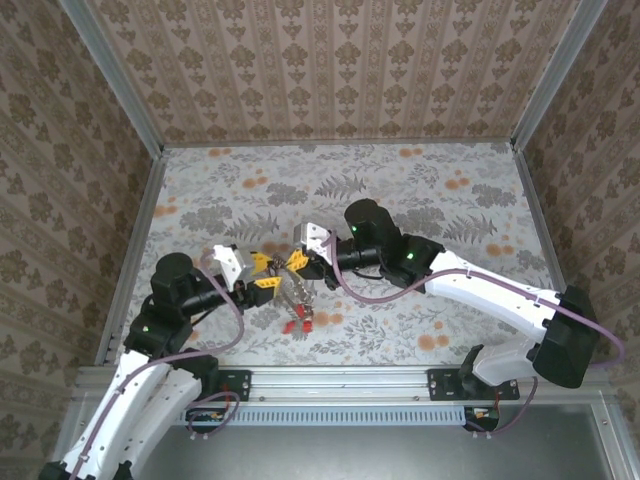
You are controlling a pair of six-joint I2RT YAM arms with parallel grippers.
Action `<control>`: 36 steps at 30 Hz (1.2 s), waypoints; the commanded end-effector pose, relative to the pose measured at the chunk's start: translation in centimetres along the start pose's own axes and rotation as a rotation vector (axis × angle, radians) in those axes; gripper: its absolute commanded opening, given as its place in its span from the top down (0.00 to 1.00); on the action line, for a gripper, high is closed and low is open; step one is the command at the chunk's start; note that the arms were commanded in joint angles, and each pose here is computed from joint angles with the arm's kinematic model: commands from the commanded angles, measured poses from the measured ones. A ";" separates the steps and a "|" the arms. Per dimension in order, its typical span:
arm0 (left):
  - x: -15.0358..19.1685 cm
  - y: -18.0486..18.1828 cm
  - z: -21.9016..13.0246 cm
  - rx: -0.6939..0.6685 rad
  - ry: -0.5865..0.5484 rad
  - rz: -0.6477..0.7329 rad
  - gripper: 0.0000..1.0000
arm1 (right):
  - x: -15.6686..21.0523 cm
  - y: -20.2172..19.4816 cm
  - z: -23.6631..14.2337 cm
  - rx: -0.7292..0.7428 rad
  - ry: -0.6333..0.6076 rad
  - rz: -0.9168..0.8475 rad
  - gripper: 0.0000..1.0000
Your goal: Put the keys on the keyring
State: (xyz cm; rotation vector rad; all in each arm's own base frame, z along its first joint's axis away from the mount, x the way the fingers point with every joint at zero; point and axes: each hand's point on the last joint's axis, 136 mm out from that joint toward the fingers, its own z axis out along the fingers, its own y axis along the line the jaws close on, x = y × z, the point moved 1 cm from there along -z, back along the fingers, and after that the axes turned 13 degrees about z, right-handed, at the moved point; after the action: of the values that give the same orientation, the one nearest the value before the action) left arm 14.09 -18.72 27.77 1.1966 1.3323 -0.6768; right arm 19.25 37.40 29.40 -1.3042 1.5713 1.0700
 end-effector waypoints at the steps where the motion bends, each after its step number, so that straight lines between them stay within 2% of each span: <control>1: -0.8 -2.0 -0.3 0.095 -0.069 0.144 0.72 | -3.7 2.3 -1.2 -0.092 -0.134 -0.149 1.00; 14: -0.9 -0.5 0.0 -0.017 -0.080 0.190 0.69 | -4.0 3.1 -1.0 -0.159 -0.140 -0.153 1.00; 36: -1.4 -1.5 0.9 0.027 -0.129 0.191 0.81 | -3.7 2.7 0.3 -0.136 -0.113 -0.158 1.00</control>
State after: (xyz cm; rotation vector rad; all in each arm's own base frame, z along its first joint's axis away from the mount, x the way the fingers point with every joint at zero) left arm 12.77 -20.16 28.30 1.2719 1.1037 -0.6191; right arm 17.39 38.39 30.71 -1.3968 1.4133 1.1658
